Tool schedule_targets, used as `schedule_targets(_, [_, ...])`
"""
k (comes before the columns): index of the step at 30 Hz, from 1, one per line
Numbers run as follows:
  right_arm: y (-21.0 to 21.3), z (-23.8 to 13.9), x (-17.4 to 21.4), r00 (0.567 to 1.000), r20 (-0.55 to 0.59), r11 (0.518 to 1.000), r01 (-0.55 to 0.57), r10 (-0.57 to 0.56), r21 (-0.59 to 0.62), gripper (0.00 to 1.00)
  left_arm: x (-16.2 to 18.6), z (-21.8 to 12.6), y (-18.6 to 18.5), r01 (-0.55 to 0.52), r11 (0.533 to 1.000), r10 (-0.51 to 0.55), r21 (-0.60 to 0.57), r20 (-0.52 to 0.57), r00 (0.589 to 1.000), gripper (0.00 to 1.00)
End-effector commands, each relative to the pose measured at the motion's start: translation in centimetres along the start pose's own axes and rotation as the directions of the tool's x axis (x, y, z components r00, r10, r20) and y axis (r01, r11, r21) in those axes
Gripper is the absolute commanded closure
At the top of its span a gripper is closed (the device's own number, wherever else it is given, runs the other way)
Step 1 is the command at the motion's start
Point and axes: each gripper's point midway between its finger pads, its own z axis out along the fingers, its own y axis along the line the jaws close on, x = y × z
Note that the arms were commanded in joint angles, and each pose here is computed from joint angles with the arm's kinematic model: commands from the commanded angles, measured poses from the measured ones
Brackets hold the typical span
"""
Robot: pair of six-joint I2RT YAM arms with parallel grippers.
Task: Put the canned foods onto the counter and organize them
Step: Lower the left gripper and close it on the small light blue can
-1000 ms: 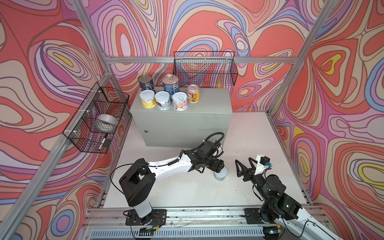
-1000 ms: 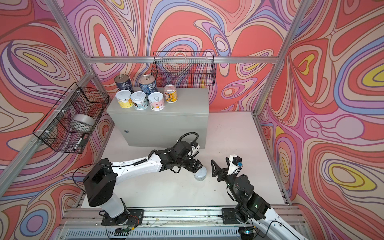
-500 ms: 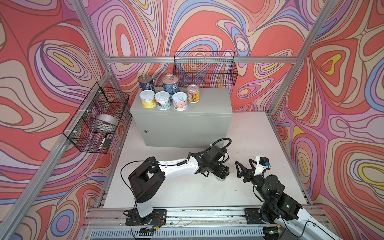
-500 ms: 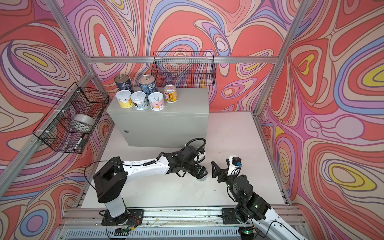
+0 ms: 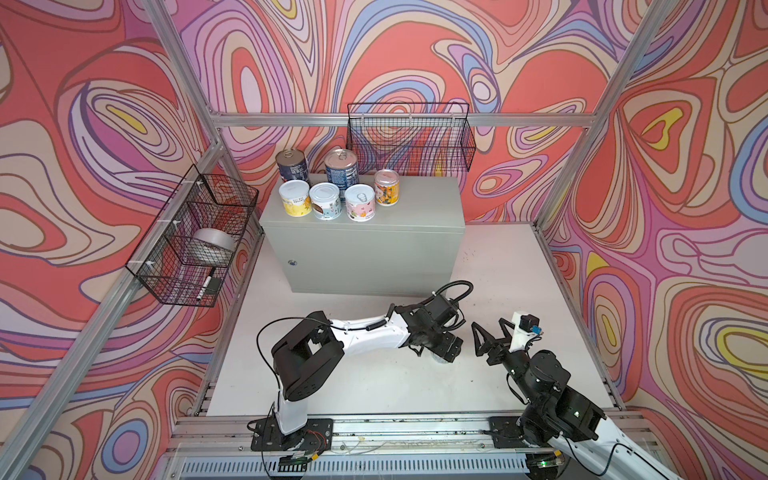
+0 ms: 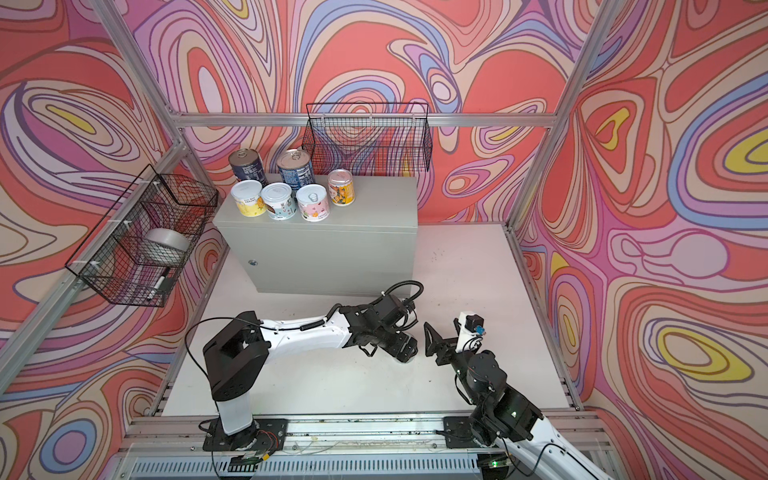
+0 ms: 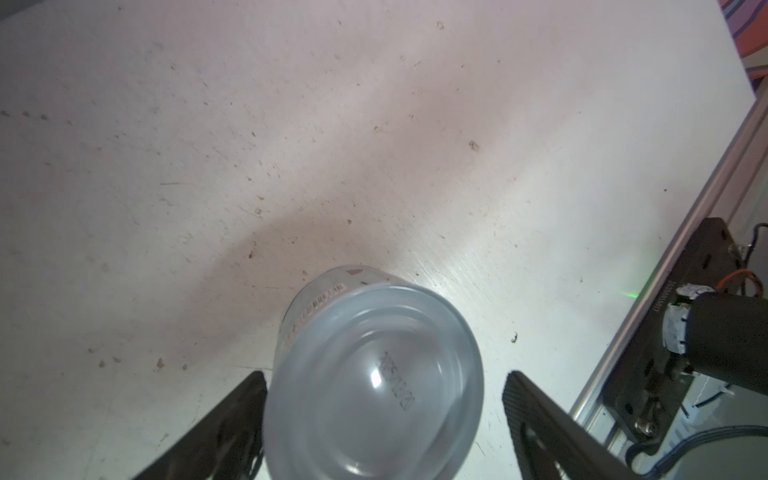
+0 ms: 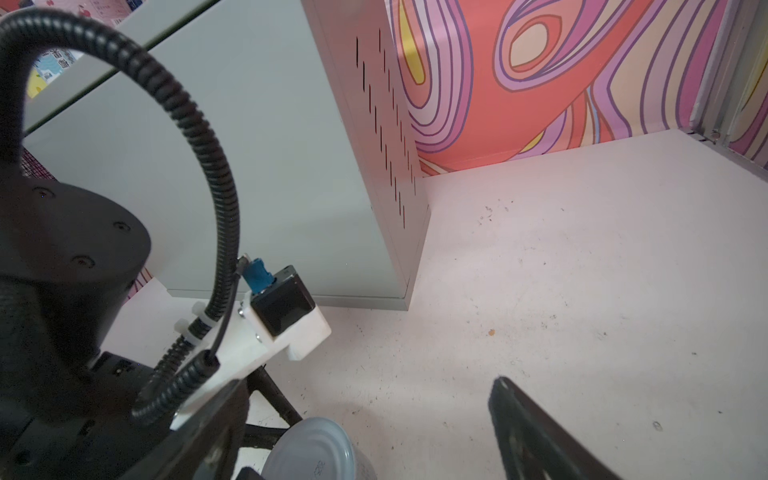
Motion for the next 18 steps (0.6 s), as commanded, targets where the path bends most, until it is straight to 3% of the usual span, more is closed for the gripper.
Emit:
schedule_targets(1, [-0.2,-0.4,-0.6,1.0,0.012,1.0,-0.011,0.011,0.01,0.07,0.3,0.3,0.4,-0.01,0.999,0.009,-0.039,-0.025,1.0,0.07])
schedule_targets(16, [-0.6,-0.4,-0.3,1.0,-0.003,0.999,-0.004,0.004,0.032,0.07,0.7,2.0,2.9,0.012,0.985,-0.021,-0.174,-0.049,0.999,0.18])
schedule_targets(18, [-0.6,-0.4,-0.3,1.0,-0.002,1.0,-0.004,0.004,0.03,0.07,0.5,2.0,2.9,0.011,0.984,-0.018,-0.176,-0.042,0.999,0.29])
